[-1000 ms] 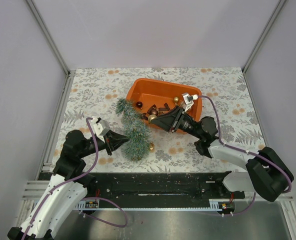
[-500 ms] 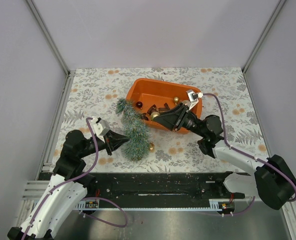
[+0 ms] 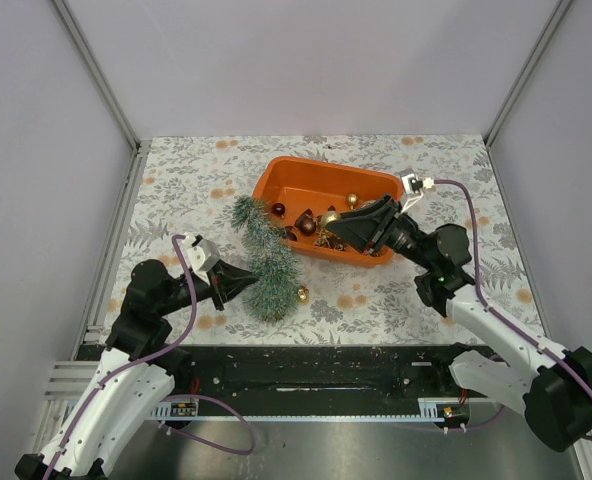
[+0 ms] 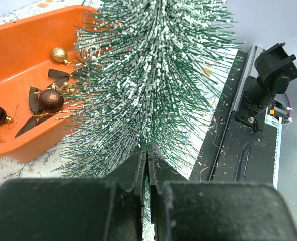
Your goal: Decorate the small christmas tree
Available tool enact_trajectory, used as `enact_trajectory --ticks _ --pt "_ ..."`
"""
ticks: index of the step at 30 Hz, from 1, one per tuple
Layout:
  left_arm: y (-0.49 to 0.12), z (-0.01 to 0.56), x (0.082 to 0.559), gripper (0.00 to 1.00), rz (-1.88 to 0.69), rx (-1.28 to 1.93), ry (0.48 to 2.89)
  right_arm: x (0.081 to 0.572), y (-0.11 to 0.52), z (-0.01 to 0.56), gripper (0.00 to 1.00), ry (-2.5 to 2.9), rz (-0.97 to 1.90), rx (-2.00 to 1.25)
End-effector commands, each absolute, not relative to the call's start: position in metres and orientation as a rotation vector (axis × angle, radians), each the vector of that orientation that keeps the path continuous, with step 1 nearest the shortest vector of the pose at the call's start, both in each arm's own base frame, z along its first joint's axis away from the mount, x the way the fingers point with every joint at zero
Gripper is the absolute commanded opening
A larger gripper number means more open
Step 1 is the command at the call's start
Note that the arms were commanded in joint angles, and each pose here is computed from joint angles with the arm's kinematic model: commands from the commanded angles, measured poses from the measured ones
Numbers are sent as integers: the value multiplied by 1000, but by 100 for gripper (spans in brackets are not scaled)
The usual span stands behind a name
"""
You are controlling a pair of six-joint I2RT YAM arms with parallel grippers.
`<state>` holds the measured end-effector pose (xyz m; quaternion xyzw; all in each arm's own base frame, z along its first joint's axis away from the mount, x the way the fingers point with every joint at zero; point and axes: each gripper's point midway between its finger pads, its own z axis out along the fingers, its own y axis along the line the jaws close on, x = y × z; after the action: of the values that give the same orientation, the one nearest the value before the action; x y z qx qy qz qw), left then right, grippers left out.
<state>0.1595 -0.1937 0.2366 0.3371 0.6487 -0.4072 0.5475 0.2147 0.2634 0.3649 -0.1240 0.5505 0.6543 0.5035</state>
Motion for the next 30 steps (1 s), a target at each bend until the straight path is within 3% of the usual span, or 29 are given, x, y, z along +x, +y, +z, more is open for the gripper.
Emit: enact_trajectory --ticks 1,10,30 --pt "-194 244 159 0 -961 812 1529 219 274 346 13 1378 1657 -302" --pt "-194 246 160 0 -965 809 1533 237 306 323 2 1522 1512 -301" --pt "-194 247 159 0 -971 806 1530 239 317 315 1 1569 1388 -224"
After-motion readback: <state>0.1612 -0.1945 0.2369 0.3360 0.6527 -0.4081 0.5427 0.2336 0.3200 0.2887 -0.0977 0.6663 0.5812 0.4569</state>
